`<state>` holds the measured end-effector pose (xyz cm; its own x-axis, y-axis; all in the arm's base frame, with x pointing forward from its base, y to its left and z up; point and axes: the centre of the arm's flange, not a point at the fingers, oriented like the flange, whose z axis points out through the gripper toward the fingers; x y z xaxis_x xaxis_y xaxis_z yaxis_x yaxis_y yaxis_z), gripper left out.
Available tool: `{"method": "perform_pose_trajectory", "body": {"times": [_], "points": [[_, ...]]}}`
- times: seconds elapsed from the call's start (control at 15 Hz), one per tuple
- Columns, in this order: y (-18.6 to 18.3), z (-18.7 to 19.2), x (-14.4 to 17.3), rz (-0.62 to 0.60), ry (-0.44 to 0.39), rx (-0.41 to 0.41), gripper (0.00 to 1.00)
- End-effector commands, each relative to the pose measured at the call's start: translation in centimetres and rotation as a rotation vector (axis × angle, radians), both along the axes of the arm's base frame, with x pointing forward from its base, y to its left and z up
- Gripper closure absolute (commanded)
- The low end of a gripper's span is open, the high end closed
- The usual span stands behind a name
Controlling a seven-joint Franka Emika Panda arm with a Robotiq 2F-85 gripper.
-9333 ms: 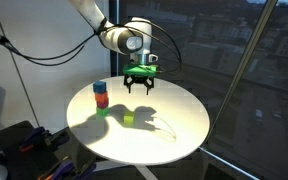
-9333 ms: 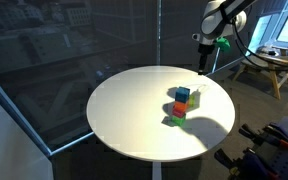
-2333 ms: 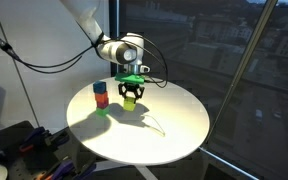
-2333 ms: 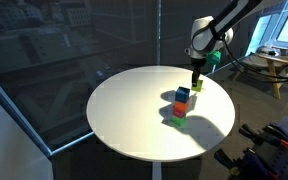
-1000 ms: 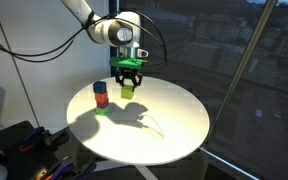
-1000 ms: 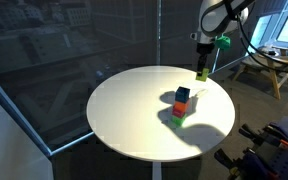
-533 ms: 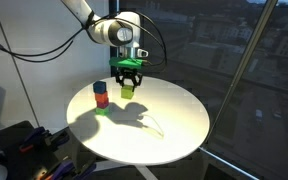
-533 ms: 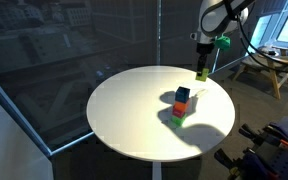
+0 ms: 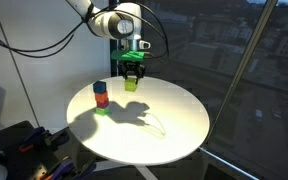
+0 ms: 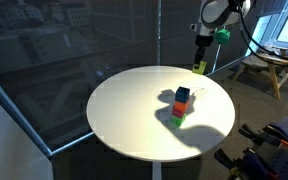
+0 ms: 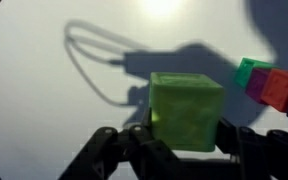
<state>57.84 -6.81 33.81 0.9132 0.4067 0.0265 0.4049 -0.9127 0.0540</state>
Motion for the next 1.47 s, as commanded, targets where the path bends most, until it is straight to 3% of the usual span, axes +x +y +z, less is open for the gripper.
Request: {"method": "perform_pose_trajectory", "body": {"times": [0.0,0.53,0.93,1.4], "points": [[0.2,2.7,0.4,0.022,-0.047,0.027,0.70],[2.7,4.8,0.0,0.106,-0.037,0.040,0.70],[4.5,5.2,-0.9,0.167,0.035,0.033,0.70],[5.6,5.7,-1.3,0.104,0.010,-0.003,0.70]]}}
